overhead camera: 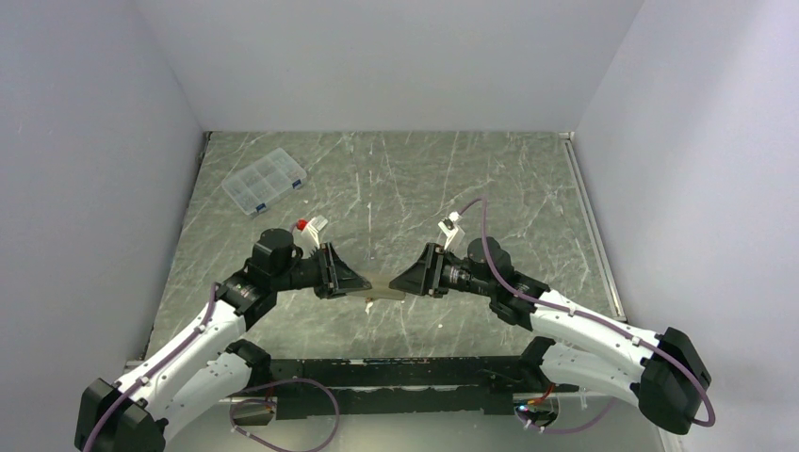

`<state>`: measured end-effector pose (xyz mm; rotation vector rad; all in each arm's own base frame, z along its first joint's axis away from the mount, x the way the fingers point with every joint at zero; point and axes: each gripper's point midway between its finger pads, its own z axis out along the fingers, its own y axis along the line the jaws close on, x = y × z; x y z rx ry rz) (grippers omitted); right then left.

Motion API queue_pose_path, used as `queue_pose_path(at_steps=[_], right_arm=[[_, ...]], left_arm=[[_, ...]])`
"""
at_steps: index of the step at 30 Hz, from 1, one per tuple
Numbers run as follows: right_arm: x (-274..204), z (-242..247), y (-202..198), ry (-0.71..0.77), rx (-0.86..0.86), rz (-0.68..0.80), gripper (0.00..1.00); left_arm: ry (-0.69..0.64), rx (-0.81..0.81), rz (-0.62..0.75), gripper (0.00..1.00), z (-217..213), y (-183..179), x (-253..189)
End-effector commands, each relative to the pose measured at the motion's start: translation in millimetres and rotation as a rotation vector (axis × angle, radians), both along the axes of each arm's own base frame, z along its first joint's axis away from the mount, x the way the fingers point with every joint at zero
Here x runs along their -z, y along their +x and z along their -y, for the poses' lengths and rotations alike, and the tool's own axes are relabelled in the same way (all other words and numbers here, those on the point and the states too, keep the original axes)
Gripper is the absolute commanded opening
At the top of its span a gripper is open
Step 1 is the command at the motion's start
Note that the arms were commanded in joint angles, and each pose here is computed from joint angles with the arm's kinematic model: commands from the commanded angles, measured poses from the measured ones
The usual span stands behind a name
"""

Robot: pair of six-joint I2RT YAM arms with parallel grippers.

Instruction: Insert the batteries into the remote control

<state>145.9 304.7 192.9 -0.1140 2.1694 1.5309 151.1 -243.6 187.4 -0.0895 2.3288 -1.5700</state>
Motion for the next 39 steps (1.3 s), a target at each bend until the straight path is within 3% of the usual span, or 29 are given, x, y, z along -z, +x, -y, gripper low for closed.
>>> queue_pose_path(at_steps=[1, 19, 31, 39], right_arm=[[-71, -15, -15, 0.182, -0.098, 0.124, 0.56], [-66, -16, -14, 0.159, -0.093, 0.121, 0.56], [-36, 1, -2, -0.018, -0.002, 0.122, 0.56], [-19, 3, -2, -0.062, 0.004, 0.096, 0.55]], left_arm=[[-0.003, -0.014, 0.079, 0.00, 4, 11, -14], [0.014, -0.015, 0.076, 0.00, 2, 10, -13], [0.056, -0.022, 0.084, 0.00, -1, 12, -11], [0.042, -0.010, 0.087, 0.00, 1, 12, -15]])
